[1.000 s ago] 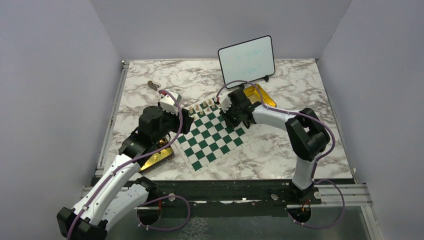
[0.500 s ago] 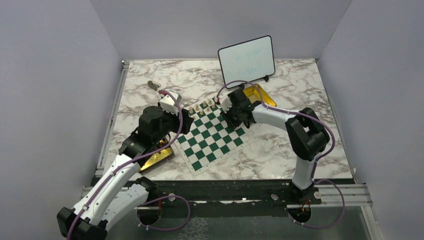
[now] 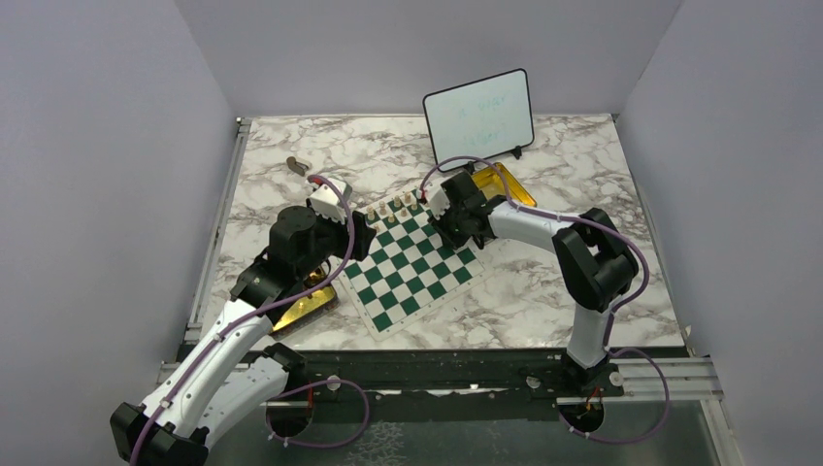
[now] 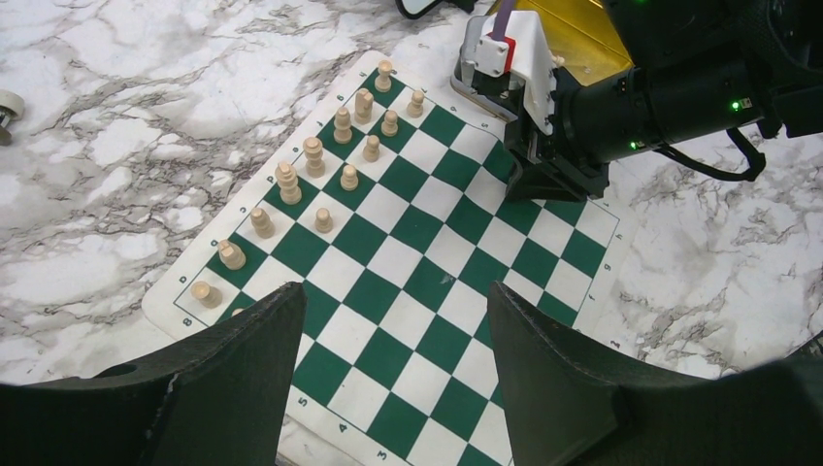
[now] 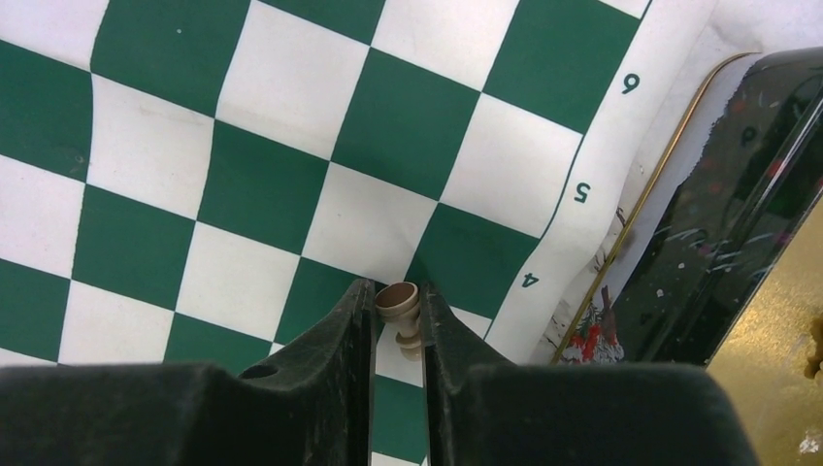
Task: Set up the chess pieces on the board
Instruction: Pick up the chess piece from the chessboard, then place the chess piece on the chessboard.
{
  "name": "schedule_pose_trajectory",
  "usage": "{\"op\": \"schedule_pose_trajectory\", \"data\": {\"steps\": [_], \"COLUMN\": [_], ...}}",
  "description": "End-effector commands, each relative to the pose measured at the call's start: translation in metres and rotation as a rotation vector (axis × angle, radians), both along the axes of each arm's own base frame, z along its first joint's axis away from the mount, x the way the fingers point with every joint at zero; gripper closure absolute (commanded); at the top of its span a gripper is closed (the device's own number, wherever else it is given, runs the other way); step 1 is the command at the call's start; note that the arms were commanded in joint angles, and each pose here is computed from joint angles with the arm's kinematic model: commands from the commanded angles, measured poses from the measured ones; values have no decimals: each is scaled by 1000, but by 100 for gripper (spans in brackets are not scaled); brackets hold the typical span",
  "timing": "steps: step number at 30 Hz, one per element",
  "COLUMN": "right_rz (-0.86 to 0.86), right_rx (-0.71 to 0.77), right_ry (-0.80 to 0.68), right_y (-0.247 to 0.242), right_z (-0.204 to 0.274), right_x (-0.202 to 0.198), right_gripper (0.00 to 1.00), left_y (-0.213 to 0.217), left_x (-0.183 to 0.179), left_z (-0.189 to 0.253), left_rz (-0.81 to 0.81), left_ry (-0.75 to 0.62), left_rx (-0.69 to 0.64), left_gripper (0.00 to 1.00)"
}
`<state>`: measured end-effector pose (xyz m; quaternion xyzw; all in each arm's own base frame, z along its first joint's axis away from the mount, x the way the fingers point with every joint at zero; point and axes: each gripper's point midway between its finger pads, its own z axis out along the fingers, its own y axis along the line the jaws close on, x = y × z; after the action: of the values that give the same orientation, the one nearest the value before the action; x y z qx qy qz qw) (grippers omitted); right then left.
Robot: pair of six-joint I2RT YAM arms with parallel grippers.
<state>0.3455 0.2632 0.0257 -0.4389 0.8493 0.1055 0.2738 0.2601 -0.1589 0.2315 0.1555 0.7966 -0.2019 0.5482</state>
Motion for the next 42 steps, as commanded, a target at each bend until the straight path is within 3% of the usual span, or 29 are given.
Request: {"op": "schedule_pose_trajectory", "data": {"steps": [1,6,11,18,25,31,37,42], "right_rz": [-32,-206,-407,-451,-552,-596,-690,-756], "right_rx": [26,184,406,882,1284,1472,1621,1695], "right_ry": [-26,0,117,300,321,350,407,428], "right_y": [5,20,43,91,83,69,55,45], "right_z": [14,54,89,161,243,280,288,286], "right_x": [5,8,3,-16,-19,-28,-37,-34], "right_gripper": [83,85,85,86,87,87,86,87], "left_y": [2,2,-7,-29,-50,-65,-76,-93], "left_x": [2,4,6,7,3,0,10,21], "left_z": [6,2,5,19,52,70,88,91], "left_rz": [12,26,43,38,-38,-91,-107,-120], "left_ry": [-33,-15,18,79,58,91,110,105], "left_rx": [-6,-16,-118,-342,-557,-761,-871,-896], "left_gripper": [30,30,32,34,36,41,51,52]}}
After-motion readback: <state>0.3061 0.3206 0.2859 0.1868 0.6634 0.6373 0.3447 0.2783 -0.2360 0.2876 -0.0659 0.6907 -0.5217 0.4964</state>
